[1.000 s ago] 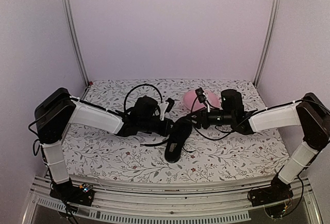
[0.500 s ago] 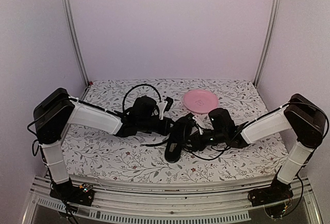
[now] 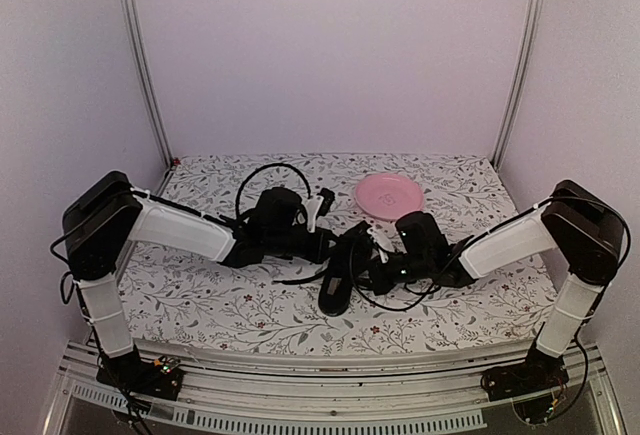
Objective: Tie the shoes
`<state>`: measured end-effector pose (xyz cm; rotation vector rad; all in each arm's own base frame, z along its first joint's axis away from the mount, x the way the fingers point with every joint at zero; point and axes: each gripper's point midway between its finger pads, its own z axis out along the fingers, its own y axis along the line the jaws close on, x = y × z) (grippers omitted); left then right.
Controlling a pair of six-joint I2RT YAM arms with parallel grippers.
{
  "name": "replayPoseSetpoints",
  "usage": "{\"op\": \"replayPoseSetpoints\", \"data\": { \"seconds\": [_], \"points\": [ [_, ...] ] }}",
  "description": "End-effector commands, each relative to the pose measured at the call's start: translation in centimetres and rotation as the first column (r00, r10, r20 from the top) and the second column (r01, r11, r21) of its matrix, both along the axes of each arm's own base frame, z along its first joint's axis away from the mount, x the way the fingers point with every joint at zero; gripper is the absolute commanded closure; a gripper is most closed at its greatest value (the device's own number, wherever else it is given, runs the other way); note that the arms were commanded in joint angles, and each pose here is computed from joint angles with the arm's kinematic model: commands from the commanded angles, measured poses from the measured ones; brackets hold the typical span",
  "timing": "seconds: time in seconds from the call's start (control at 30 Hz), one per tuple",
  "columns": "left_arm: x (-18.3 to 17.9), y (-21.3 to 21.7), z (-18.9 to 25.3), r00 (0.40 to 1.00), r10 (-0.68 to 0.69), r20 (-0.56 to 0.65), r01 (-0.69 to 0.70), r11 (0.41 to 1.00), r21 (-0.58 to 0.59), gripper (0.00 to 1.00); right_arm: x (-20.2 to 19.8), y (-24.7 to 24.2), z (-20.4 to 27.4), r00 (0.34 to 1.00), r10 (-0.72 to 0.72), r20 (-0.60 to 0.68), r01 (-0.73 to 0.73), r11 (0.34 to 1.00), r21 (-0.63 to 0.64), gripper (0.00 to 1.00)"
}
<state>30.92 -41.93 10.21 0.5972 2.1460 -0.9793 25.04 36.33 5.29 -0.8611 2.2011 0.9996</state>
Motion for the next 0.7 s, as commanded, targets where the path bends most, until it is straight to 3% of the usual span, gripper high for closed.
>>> {"op": "replayPoseSetpoints", "data": {
  "seconds": [0.0,0.27,0.67],
  "points": [
    [0.2,0.4,2.8,0.999,0.004,0.051,-0.001,0.998,-0.061,1.0,1.5,-0.4,2.9,0.993,-0.102,0.062,0.101,0.995,0.021,0.98],
    [-1.0,0.1,3.6,0.996,-0.057,0.073,0.065,0.991,-0.113,1.0,1.8,-2.8,2.4,0.979,-0.202,0.015,0.203,0.978,-0.046,0.98],
    [-5.2,1.8,2.3,0.984,-0.163,0.068,0.172,0.971,-0.165,0.99,0.7,-3.2,1.3,0.979,-0.197,-0.059,0.193,0.979,-0.071,0.98]
  ]
}}
